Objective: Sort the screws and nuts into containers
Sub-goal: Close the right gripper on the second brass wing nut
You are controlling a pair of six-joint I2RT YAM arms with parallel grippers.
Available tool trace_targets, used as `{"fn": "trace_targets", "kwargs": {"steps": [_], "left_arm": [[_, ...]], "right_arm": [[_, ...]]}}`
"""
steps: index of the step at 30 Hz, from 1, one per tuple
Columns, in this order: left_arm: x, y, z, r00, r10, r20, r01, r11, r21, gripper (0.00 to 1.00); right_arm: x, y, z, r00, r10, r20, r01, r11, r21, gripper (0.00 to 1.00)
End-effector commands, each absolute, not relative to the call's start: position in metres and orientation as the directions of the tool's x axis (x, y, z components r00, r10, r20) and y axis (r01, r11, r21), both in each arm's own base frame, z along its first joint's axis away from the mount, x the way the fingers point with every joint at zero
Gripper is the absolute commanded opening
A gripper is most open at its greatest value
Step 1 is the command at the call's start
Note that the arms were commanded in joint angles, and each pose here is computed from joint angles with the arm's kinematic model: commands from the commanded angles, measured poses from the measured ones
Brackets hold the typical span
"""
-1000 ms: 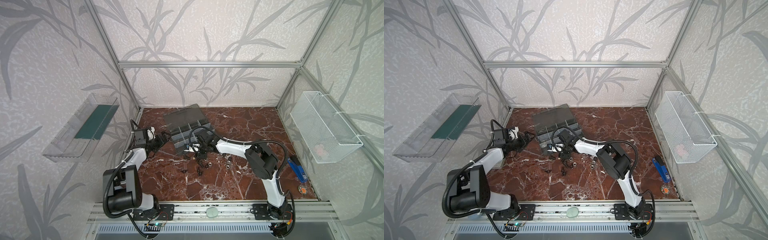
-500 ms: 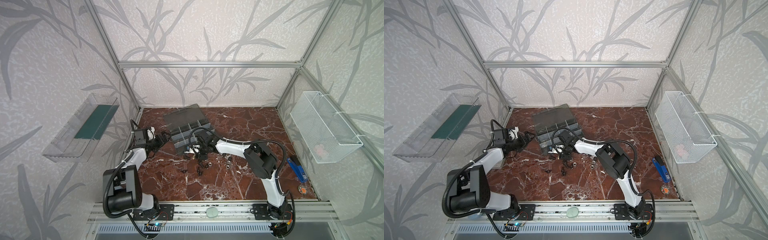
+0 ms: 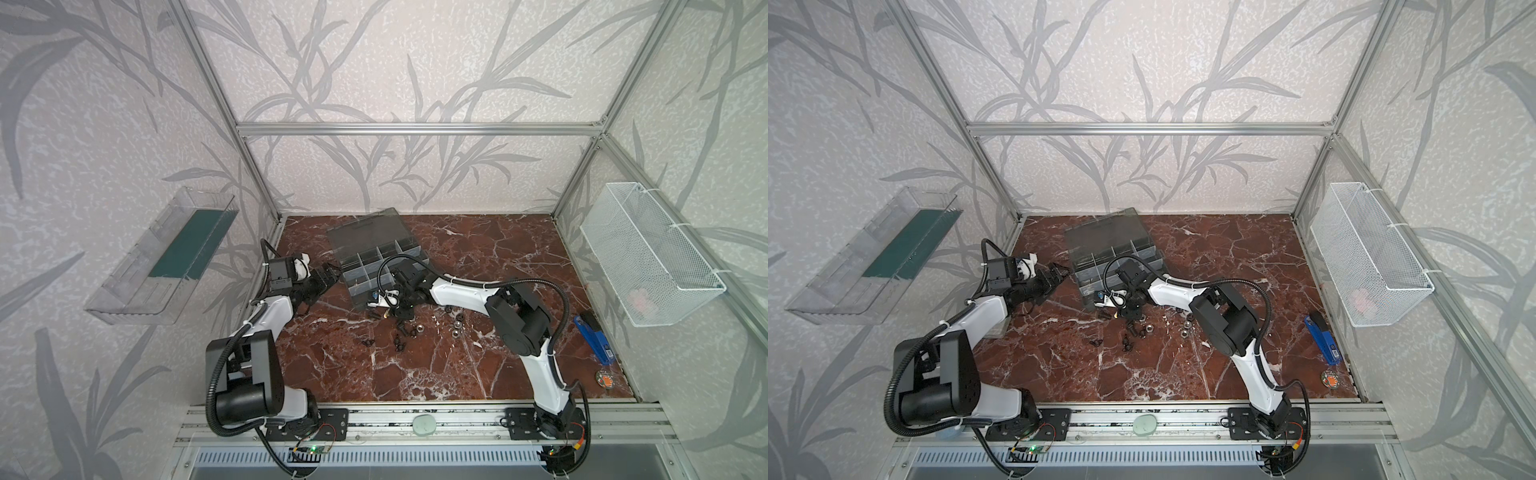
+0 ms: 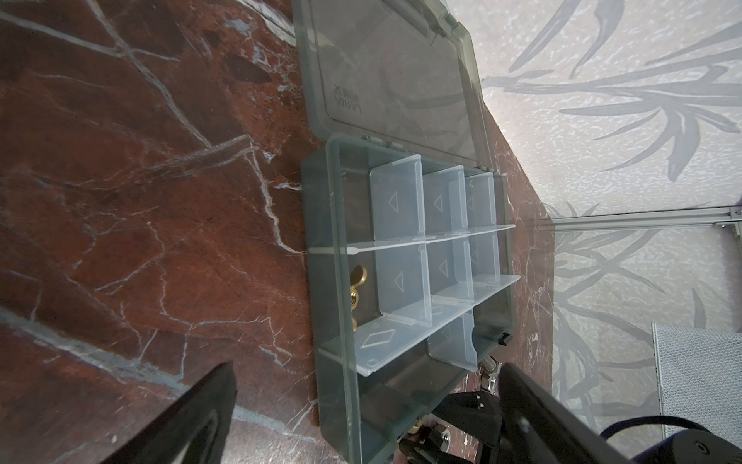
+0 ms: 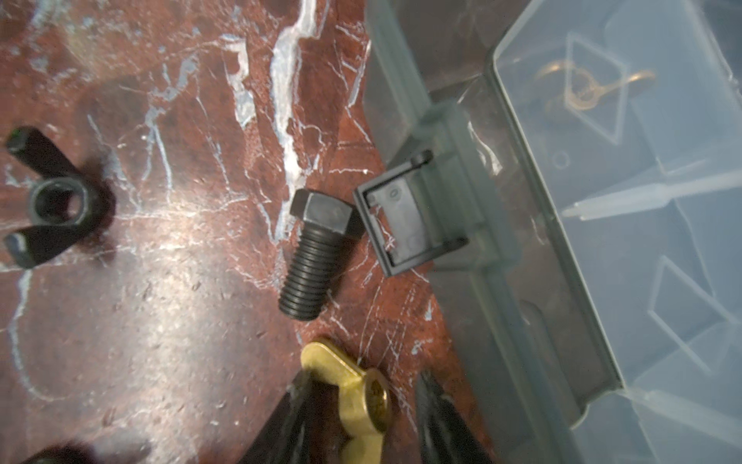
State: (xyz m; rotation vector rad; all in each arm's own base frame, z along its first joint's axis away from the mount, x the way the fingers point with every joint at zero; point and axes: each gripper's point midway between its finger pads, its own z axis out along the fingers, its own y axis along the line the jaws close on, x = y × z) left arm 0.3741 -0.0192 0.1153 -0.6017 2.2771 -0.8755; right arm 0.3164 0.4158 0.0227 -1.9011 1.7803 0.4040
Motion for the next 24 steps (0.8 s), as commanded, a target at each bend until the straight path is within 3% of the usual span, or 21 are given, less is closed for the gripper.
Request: {"fn": "trace_targets", "kwargs": {"steps": [1, 8, 17, 24], "left_arm": [[0.381, -0.021, 0.123, -0.709, -0.583, -0.397, -0.162, 0.682, -0.713, 1.0], [0.381, -0.022, 0.124, -0.709, -0.582, -0.398, -0.159, 0.681, -0.715, 0.99], [0.38, -0.022, 0.125, -0.707, -0.583, -0.399, -0.157, 0.681, -0.716, 0.99], [0.38, -0.023, 0.128, -0.704, -0.584, -0.405, -0.149, 0.678, -0.72, 1.0]], "right_arm": [[0.305, 0.401, -0.005, 0.064, -0.883, -0.465, -0.996, -0.029, -0.082, 0.38], [0.302, 0.395, -0.007, 0.041, -0.897, -0.441, -0.998, -0.013, -0.067, 0.27], [0.305, 0.396, 0.005, 0.002, -0.885, -0.465, -0.997, 0.033, -0.066, 0.01], [0.302, 0.402, 0.047, -0.019, -0.822, -0.569, -0.998, 0.05, -0.04, 0.0]]}}
